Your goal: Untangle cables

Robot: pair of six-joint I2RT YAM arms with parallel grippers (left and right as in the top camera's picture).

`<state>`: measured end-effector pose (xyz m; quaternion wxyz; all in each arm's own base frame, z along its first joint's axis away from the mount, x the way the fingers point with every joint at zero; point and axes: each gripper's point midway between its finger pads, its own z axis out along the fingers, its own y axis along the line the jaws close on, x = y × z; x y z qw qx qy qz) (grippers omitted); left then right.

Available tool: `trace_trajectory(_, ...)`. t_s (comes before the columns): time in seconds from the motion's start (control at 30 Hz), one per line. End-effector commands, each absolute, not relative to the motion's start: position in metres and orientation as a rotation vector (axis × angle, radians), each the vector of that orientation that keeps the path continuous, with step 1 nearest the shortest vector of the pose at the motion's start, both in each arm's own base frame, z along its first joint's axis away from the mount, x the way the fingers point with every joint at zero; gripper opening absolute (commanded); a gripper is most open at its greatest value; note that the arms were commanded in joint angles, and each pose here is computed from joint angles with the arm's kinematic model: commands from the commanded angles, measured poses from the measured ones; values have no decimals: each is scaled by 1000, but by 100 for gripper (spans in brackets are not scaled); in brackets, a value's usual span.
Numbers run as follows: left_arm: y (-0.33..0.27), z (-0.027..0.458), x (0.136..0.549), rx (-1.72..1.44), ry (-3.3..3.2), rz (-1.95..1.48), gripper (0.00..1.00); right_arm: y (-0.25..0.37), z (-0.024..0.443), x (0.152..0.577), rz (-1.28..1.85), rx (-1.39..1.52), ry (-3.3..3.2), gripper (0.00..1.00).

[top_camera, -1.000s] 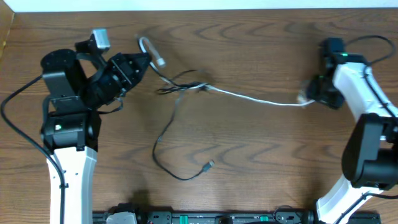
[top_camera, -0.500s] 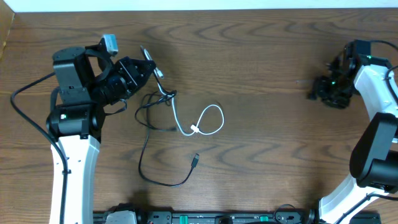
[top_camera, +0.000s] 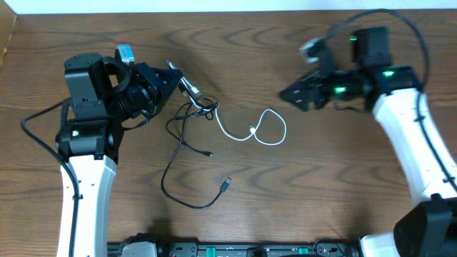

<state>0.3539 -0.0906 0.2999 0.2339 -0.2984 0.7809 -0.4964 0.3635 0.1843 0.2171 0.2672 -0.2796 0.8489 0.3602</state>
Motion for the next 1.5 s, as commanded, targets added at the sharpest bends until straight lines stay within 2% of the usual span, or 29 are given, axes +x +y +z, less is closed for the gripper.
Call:
trace_trajectory(0.0, -94, 316, 353, -1112, 2070, -1529, 7, 227, 216, 350, 982, -929, 2225, 76)
trace_trajectory(0.27, -100, 320, 348, -1187, 2071, -1622, 8, 288, 205, 330, 989, -1126, 2139, 75)
trace_trajectory(0.57, -103, 321, 345, -1180, 2081, -1650, 8, 330, 190, 333, 913, -1214, 2061, 70)
trace_trajectory(0.83, -104, 322, 344, -1174, 2085, -1659, 8, 347, 191, 364, 720, -1000, 2097, 65)
trace_trajectory(1.07, -105, 322, 343, -1169, 2089, -1668, 7, 347, 201, 389, 600, -775, 2103, 65)
trace_trajectory(1.2, -106, 323, 343, -1164, 2093, -1675, 8, 346, 210, 400, 616, -645, 2105, 62)
trace_trajectory(1.47, -106, 323, 343, -1165, 2092, -1675, 8, 356, 229, 406, 725, -531, 2059, 66)
